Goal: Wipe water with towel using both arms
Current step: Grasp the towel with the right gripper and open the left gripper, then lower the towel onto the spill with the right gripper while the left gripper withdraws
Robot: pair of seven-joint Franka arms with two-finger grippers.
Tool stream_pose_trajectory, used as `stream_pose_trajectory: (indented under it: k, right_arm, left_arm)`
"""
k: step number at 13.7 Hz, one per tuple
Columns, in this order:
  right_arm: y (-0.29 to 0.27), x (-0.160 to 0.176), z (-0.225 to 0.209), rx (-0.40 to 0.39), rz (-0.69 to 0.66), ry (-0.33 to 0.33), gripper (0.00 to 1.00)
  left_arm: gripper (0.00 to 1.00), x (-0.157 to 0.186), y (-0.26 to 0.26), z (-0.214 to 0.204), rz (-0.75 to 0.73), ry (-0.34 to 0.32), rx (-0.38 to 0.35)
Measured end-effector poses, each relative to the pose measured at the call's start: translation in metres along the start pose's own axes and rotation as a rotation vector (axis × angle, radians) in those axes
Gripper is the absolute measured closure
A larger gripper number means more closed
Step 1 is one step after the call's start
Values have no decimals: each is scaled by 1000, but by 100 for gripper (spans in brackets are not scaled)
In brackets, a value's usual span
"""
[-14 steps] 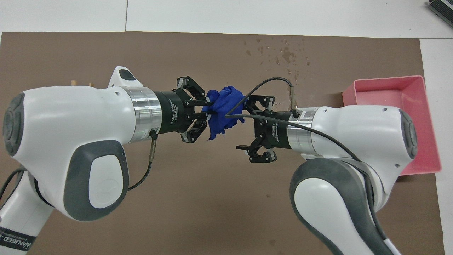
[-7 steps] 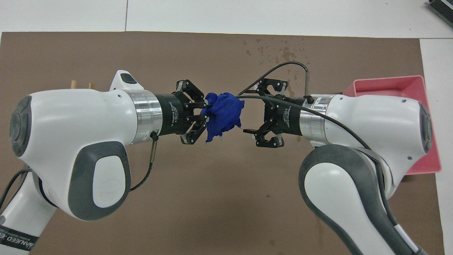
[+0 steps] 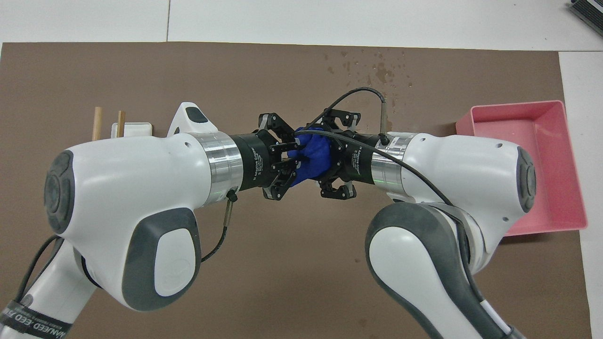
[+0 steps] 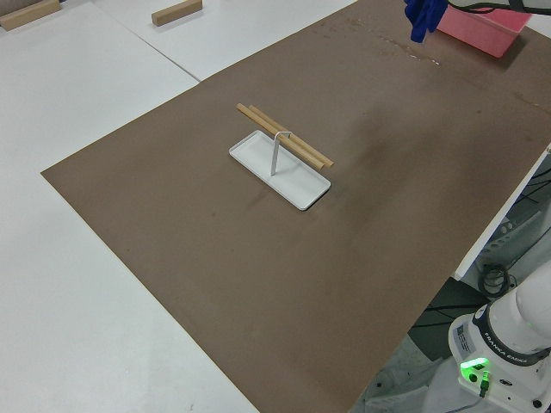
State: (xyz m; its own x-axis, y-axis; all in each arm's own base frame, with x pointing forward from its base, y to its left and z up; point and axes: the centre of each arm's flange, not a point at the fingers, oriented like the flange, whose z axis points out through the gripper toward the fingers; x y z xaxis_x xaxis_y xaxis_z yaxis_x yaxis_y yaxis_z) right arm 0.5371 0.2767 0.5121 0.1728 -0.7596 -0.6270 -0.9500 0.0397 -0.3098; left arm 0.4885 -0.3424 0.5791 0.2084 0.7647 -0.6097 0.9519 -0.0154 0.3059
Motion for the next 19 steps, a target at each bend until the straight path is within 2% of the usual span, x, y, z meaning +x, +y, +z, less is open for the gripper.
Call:
stream_pose_trajectory:
  k: [2,5,6,7,9,10,13,14,17,19]
  right_arm:
    - [0,0,0,1,-12,0,21]
    - [-1,1,-1,2,-44,1,59]
    - [-1,2,-1,2,-56,1,67]
    - [-1,2,0,0,-65,2,70]
    - [-1,3,0,-4,-72,1,70]
    - [-1,3,0,-6,-74,1,70]
    - [1,4,3,-19,-89,1,75]
    - [3,4,4,-36,-128,-2,75]
    - [13,13,9,-171,-361,-22,75]
    - [16,28,6,-263,-528,23,75]
  left_arm:
    - [85,1,1,0,-1,0,-3]
    - [85,1,1,0,-2,1,-4]
    - [85,1,1,0,-2,1,-4]
    - [85,1,0,0,-2,1,-3]
    - [85,2,0,0,-2,2,-3]
    - [80,2,1,0,-2,2,-5]
    - [47,7,5,-4,16,26,-20]
    - [34,10,7,-6,45,60,-28]
    - [1,31,18,-15,169,195,-44]
    - [0,60,32,-29,268,245,-26]
